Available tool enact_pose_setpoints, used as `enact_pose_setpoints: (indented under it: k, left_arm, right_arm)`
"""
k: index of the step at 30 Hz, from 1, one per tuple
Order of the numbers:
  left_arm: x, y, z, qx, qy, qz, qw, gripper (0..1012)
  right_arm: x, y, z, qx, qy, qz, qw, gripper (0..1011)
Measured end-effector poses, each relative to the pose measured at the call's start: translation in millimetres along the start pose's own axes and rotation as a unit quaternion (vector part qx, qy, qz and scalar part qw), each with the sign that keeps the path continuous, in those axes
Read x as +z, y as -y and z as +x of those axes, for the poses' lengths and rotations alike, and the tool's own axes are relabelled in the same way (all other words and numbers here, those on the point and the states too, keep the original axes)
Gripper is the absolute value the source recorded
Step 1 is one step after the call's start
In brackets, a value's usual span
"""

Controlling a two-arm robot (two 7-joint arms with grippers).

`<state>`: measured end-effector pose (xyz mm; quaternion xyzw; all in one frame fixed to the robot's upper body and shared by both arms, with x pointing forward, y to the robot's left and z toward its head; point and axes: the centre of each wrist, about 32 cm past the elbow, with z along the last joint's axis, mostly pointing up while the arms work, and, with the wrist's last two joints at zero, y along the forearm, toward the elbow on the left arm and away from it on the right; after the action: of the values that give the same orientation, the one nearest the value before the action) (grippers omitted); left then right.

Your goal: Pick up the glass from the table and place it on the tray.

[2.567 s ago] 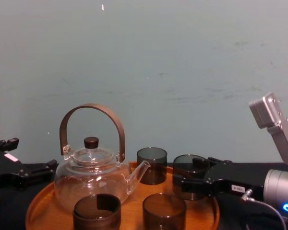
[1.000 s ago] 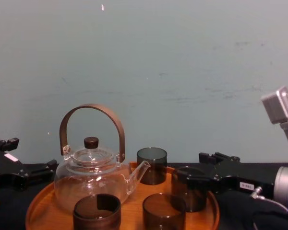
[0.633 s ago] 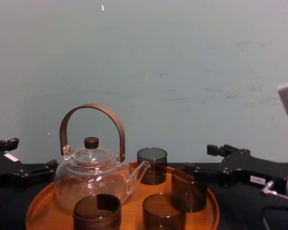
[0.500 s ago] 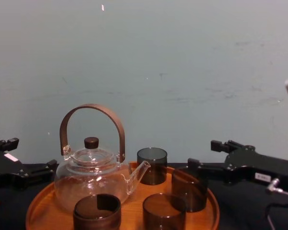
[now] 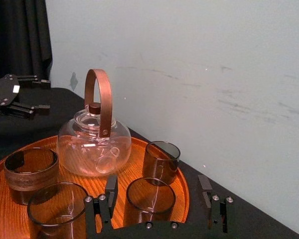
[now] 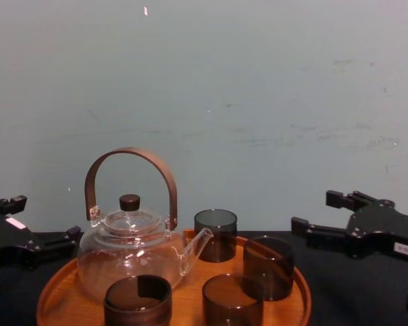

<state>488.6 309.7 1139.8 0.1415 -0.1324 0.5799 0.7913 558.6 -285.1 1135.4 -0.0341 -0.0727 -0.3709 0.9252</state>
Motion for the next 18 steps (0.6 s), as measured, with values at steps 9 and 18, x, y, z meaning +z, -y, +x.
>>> enact_pose_setpoints:
  k: [9, 18]
  left_arm:
    - [0.0, 0.0, 0.0, 0.000, 0.000, 0.000, 1.0000, 1001]
    - [0.0, 0.0, 0.0, 0.000, 0.000, 0.000, 1.0000, 1002]
  right_arm:
    - [0.7, 20.1, -5.6, -0.025, -0.001, 0.005, 0.9997, 1002]
    - [-4.9, 43.8, -7.8, -0.061, -0.006, 0.002, 0.9981, 1002]
